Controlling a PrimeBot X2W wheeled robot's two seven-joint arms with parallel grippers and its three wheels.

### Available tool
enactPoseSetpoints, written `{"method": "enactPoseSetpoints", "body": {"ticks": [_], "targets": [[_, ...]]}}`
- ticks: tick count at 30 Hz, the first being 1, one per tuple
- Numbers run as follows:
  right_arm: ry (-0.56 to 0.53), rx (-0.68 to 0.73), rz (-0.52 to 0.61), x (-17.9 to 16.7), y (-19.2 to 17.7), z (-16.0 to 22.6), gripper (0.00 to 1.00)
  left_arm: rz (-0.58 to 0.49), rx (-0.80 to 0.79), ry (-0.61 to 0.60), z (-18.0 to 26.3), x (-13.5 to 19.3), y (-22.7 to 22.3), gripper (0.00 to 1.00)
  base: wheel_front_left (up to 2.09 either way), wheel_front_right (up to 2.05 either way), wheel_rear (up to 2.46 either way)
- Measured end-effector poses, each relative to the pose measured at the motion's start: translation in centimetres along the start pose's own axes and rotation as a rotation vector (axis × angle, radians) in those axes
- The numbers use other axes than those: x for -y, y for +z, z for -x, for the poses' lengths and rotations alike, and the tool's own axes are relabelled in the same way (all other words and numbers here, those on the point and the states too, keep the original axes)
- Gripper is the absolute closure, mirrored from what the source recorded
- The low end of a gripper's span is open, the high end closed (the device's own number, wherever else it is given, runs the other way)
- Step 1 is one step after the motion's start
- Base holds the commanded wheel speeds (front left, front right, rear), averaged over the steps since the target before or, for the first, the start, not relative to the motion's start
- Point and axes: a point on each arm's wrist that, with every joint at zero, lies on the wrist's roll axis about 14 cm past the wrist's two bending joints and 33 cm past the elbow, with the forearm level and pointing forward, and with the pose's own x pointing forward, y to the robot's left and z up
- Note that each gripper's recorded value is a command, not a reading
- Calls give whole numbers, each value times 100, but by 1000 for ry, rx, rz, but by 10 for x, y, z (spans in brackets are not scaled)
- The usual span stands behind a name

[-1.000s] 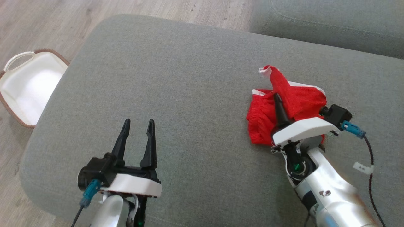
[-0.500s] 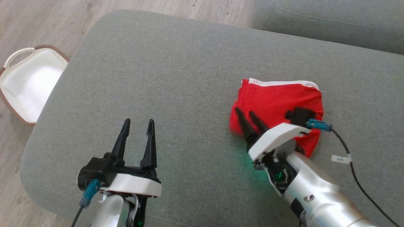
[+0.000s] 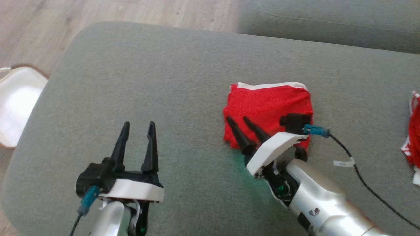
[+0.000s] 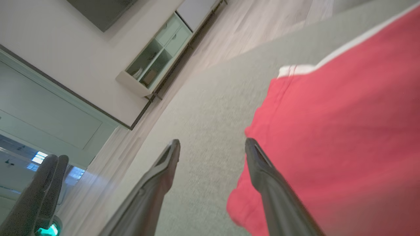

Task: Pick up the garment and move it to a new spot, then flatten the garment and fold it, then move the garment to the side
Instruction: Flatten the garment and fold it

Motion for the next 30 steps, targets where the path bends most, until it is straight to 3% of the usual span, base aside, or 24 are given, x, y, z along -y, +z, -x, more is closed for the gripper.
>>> {"method": "enactPoseSetpoints", "body": {"ticks": [5, 12, 14, 21, 30], "targets": [[-99, 204, 164, 39, 56, 23, 0, 10, 33, -51, -12, 16, 9, 0, 0, 0, 0], [-310, 490, 375, 94, 155, 94, 0, 22, 96, -146, -28, 45, 28, 0, 0, 0, 0], [-363, 543, 383, 102, 157, 114, 0, 27, 103, -170, -32, 53, 30, 0, 0, 0, 0], [-536, 548, 376, 128, 109, 164, 0, 39, 92, -229, -39, 72, 24, 0, 0, 0, 0], [-548, 562, 388, 125, 107, 170, 0, 28, 61, -224, -37, 70, 13, 0, 0, 0, 0]]}}
